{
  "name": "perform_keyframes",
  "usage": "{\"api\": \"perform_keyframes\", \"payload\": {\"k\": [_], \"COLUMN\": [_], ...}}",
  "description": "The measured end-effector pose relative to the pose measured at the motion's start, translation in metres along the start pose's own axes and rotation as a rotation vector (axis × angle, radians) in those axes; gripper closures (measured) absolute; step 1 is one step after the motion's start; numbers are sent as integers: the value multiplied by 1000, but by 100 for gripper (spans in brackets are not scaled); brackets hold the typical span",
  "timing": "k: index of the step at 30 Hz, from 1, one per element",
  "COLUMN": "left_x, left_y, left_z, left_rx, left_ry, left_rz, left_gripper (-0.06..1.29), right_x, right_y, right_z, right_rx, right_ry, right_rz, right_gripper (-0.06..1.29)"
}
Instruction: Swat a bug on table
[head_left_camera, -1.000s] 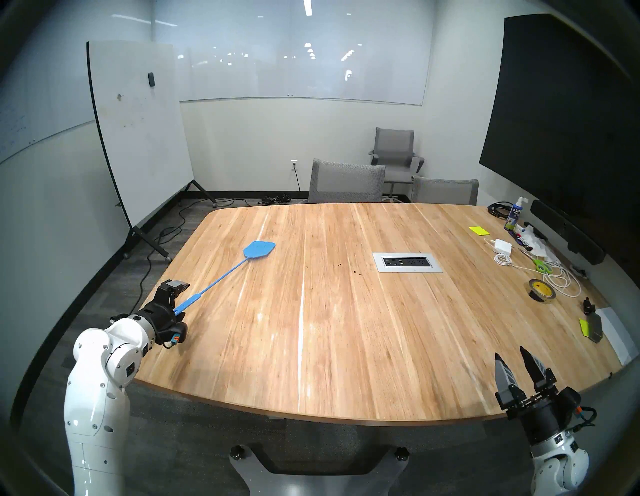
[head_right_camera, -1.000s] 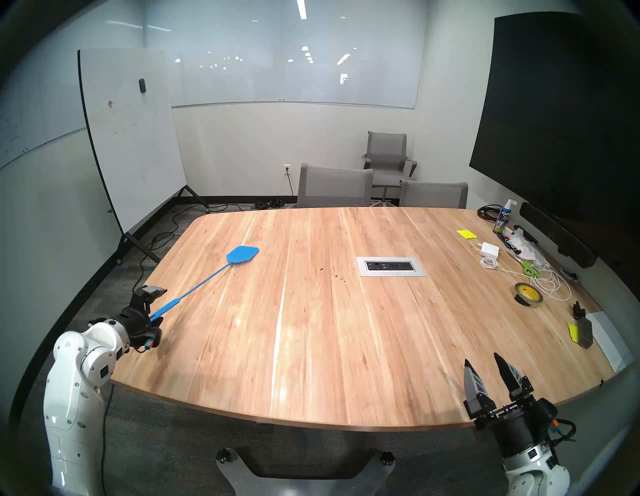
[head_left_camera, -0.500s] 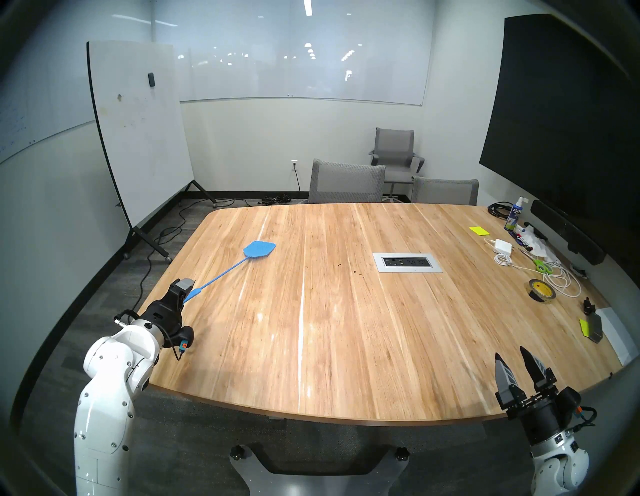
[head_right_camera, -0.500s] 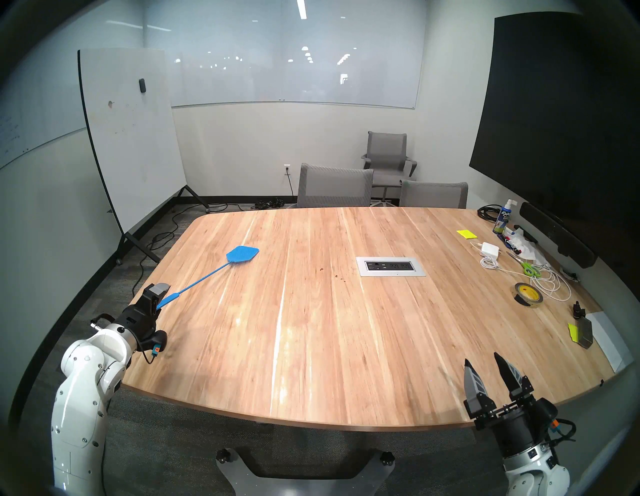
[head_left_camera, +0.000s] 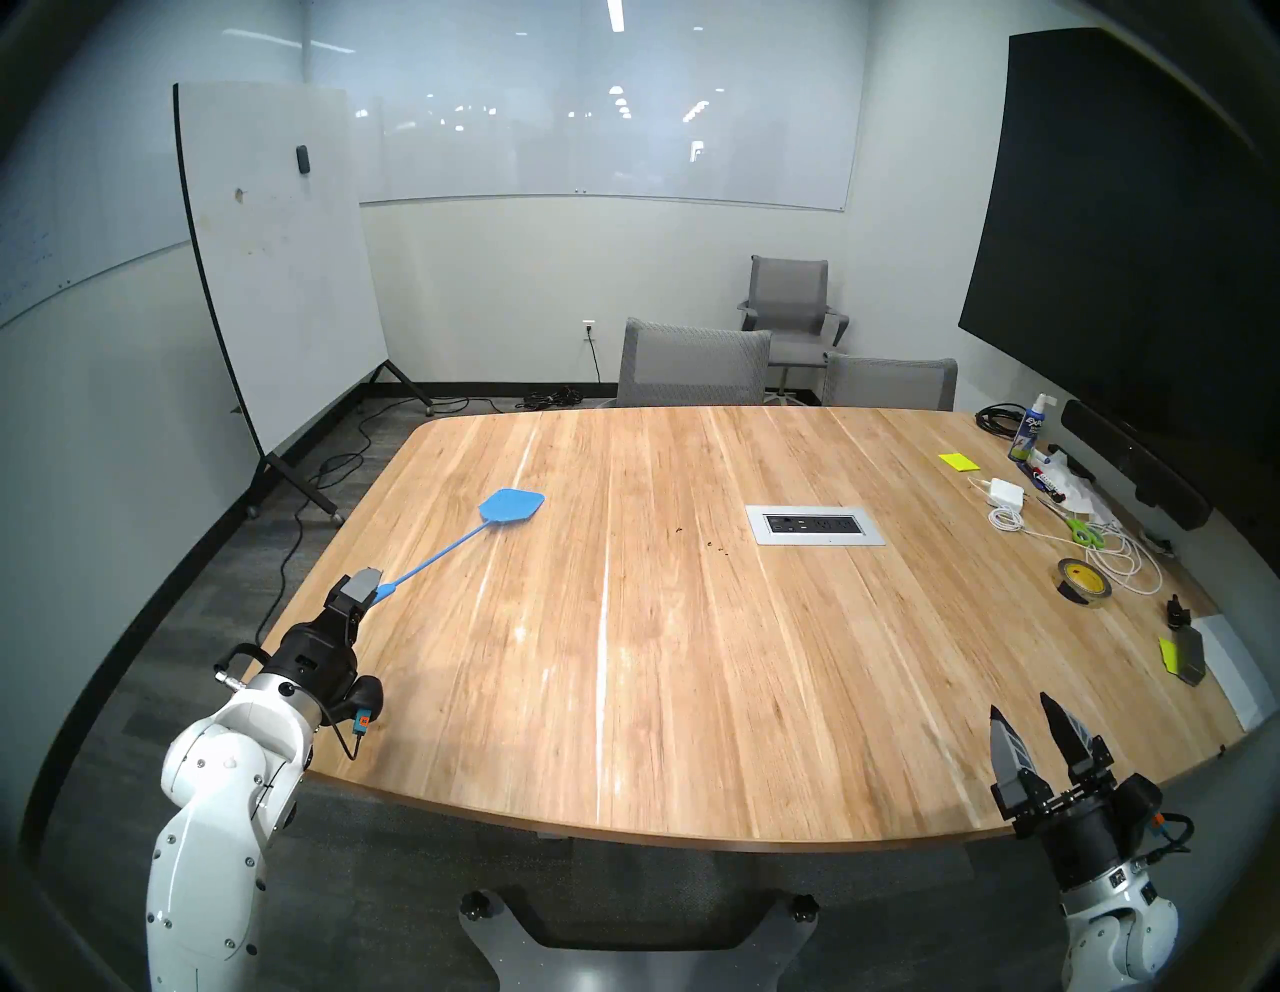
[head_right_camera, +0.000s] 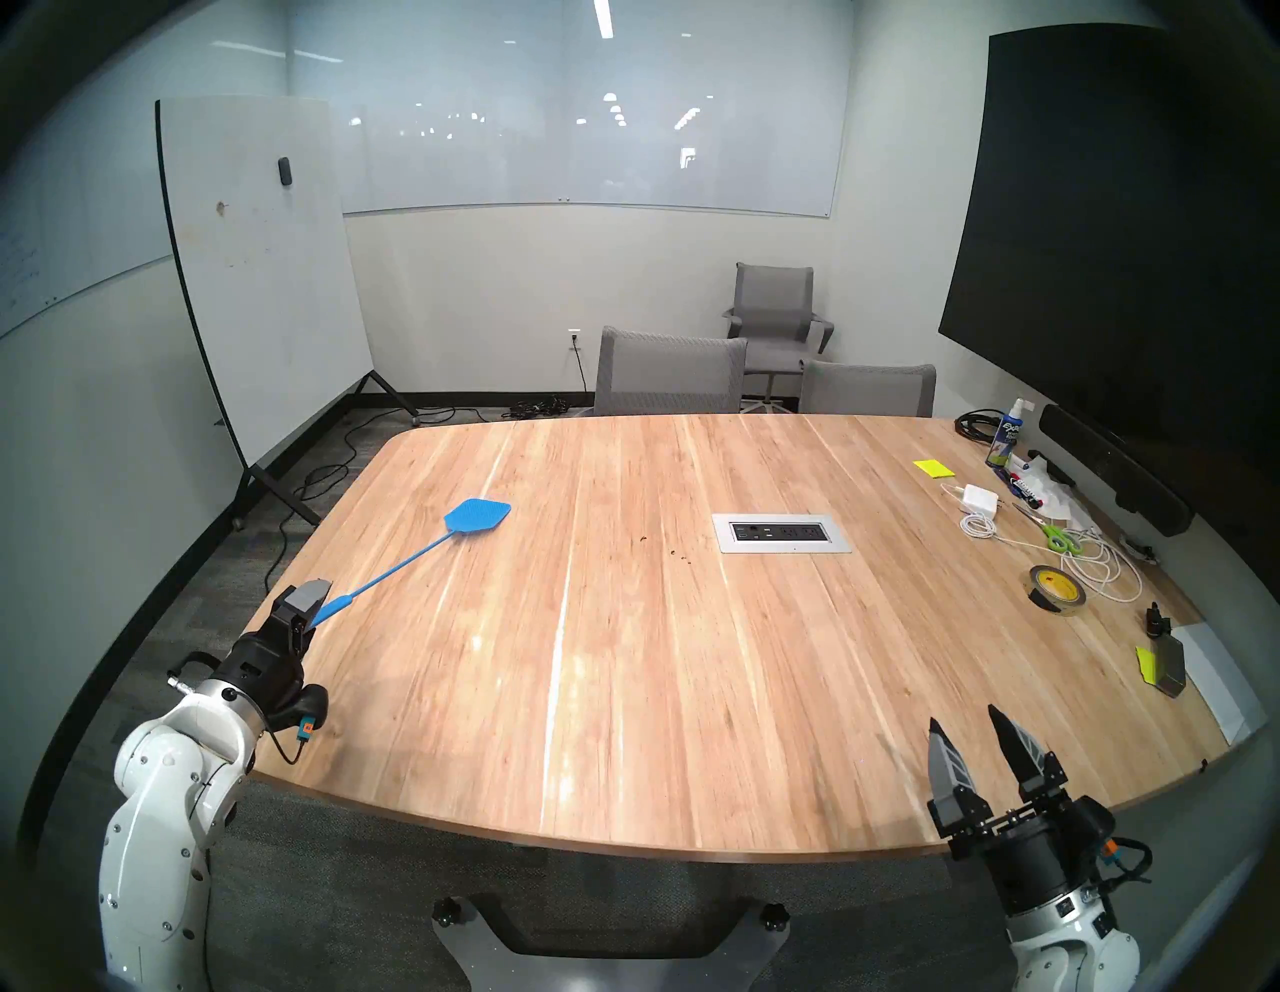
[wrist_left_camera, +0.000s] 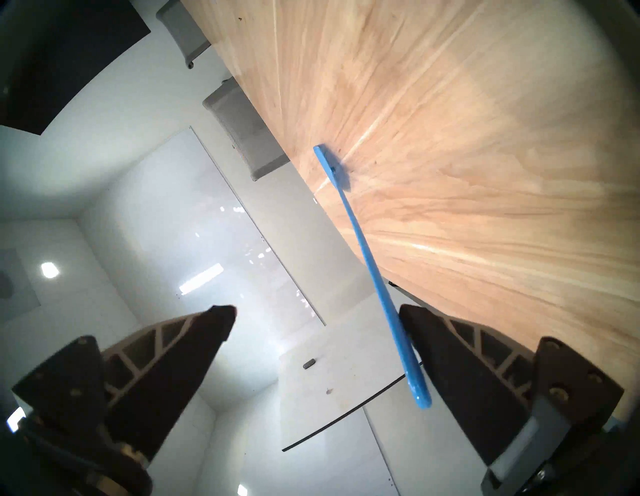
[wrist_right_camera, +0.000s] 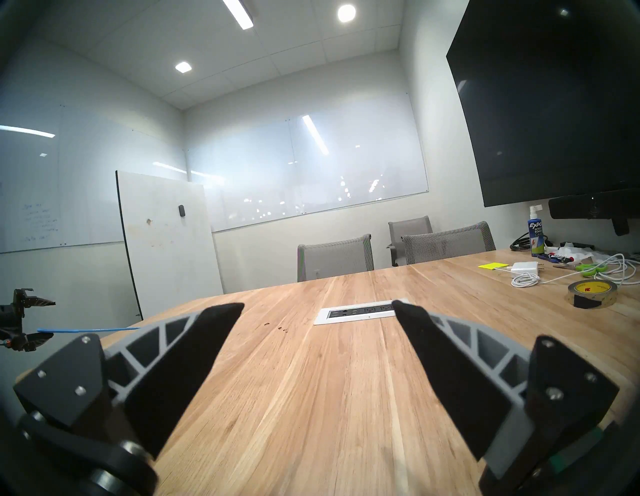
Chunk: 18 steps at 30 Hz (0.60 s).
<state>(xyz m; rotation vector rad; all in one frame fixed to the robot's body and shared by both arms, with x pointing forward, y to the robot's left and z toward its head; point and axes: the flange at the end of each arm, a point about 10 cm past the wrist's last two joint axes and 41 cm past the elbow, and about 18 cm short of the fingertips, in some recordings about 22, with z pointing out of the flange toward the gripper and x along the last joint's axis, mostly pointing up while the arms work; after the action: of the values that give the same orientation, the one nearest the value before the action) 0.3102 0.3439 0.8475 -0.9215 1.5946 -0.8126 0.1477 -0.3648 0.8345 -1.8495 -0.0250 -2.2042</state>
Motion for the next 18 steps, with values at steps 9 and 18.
{"api": "perform_keyframes", "payload": {"k": [9,18], "left_x": [-5,-24], "left_y": [-1,13], "left_z": [2,7], "left_rx": [-61,-98], "left_ry": [71,72], "left_rz": [-191,-398], "left_gripper": [-3,-3], "right_x": [0,-1], "right_y": [0,1], "right_z": [0,0], "right_rx": [0,-2], "right_ry": [0,-1], "right_rz": [0,1], "right_gripper": [-2,-2]}}
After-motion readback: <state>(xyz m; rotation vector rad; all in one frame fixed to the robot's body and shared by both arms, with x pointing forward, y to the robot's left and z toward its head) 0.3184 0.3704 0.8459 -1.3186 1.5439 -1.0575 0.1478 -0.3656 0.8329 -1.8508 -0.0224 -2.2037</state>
